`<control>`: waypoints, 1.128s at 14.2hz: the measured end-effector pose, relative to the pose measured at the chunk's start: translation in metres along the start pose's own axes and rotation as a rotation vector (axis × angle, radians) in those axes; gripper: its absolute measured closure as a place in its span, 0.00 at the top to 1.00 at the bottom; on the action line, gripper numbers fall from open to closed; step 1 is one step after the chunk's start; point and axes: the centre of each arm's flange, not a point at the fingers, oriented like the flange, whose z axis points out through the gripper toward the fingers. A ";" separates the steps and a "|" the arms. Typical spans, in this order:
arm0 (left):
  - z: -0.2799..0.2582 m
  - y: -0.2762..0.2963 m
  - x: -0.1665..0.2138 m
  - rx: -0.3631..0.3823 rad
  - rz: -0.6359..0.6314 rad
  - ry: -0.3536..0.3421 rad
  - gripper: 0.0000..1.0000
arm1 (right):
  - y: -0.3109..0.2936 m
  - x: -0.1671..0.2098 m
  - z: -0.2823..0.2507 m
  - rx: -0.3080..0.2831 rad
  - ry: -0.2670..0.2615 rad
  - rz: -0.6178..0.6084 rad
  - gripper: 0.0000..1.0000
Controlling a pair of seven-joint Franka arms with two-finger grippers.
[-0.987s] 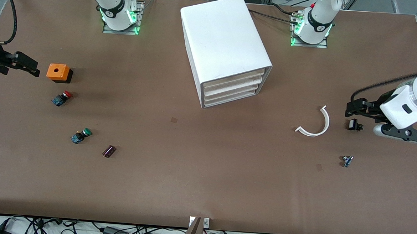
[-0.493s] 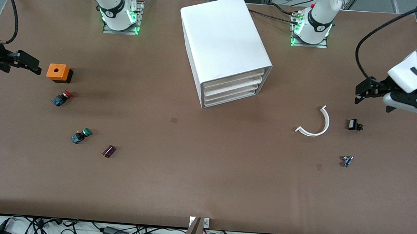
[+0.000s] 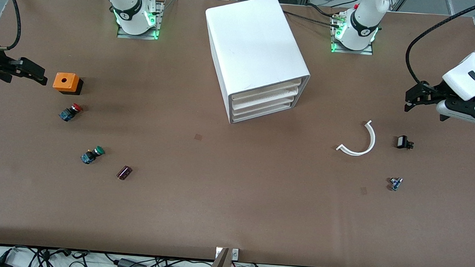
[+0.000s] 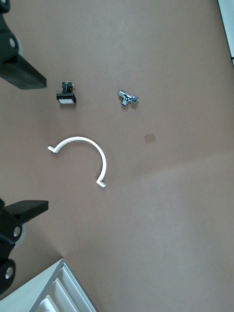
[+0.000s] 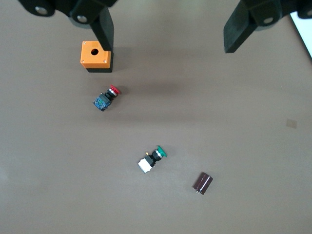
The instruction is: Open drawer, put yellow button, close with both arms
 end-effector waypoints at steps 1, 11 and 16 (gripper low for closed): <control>-0.001 0.001 0.000 0.000 0.001 0.001 1.00 | 0.000 0.000 0.000 0.000 0.000 0.000 1.00; -0.002 0.003 0.001 0.000 0.005 0.003 1.00 | 0.002 0.000 0.004 -0.004 -0.009 0.003 1.00; -0.004 0.004 0.001 0.001 0.006 0.005 1.00 | 0.003 0.000 0.005 -0.005 -0.010 0.004 1.00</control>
